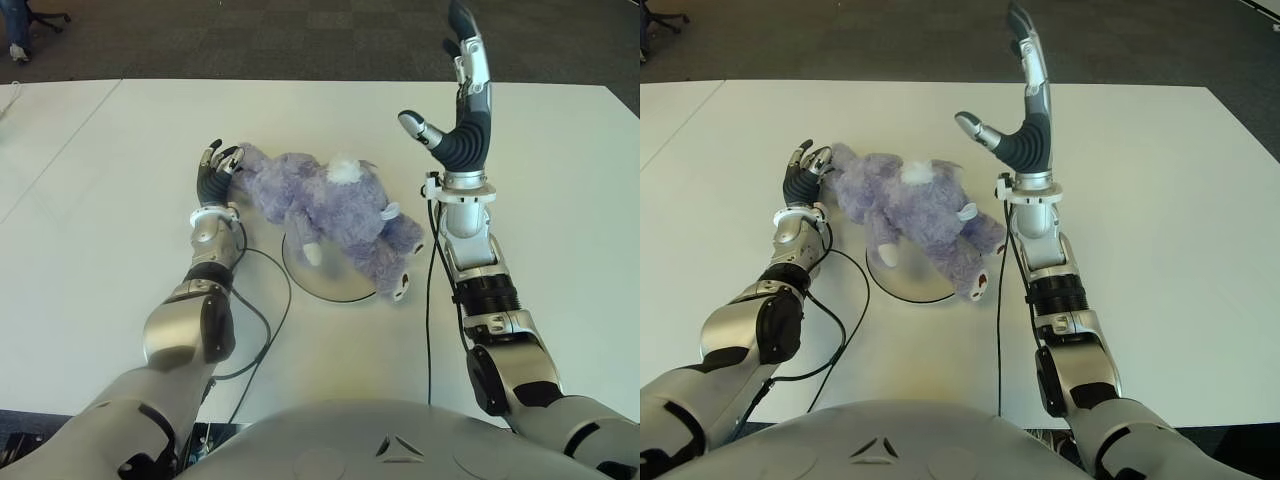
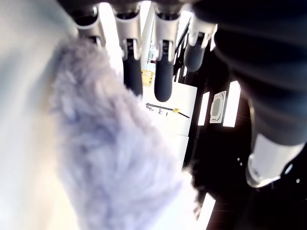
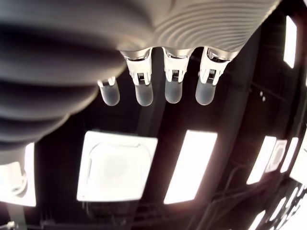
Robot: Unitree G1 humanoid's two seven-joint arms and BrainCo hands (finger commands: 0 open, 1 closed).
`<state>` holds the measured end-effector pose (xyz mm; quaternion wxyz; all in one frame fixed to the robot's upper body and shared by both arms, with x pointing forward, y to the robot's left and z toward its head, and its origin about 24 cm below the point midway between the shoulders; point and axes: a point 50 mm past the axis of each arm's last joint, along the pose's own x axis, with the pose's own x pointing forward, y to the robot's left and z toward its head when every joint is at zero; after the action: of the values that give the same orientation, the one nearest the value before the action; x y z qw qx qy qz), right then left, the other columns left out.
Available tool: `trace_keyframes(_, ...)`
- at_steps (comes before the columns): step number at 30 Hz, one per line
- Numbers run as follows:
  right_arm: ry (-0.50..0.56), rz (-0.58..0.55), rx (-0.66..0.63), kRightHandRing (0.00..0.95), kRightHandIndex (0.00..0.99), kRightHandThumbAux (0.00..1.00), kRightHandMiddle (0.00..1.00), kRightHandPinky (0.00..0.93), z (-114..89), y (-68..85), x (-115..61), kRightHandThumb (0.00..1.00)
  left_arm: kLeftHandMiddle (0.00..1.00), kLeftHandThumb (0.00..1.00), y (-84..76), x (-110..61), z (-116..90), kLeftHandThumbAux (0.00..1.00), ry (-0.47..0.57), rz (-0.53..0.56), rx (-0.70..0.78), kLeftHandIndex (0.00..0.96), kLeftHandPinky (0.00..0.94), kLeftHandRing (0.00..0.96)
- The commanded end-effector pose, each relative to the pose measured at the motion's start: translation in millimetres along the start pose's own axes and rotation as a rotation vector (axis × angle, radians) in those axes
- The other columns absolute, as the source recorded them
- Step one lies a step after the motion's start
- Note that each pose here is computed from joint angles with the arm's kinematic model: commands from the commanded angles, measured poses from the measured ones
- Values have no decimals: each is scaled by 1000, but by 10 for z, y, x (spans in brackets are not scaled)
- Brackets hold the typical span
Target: Put the doll into the plate.
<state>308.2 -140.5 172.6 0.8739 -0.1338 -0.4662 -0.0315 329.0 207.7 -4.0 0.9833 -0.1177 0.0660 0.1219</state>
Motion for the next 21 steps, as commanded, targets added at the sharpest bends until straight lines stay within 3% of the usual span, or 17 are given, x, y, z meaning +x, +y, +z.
trace_keyframes(1,93,-95,16,0,0,479,0,0,-208,-210,95,133,283,0,121,-511,-878,643,406,59,-29,146,308,305)
trace_keyframes(8,255,-199,41,0,15,429,0,0,-516,-345,184,93,283,0,120,-511,-879,646,409,61,-29,145,319,308)
trace_keyframes(14,451,-172,-41,0,24,481,7,22,-824,-476,24,6,285,0,119,-511,-880,646,409,62,-26,146,314,309)
trace_keyframes(21,626,-130,9,3,26,537,14,15,-1025,-499,-144,0,277,0,109,-519,-884,642,403,54,-12,143,294,294)
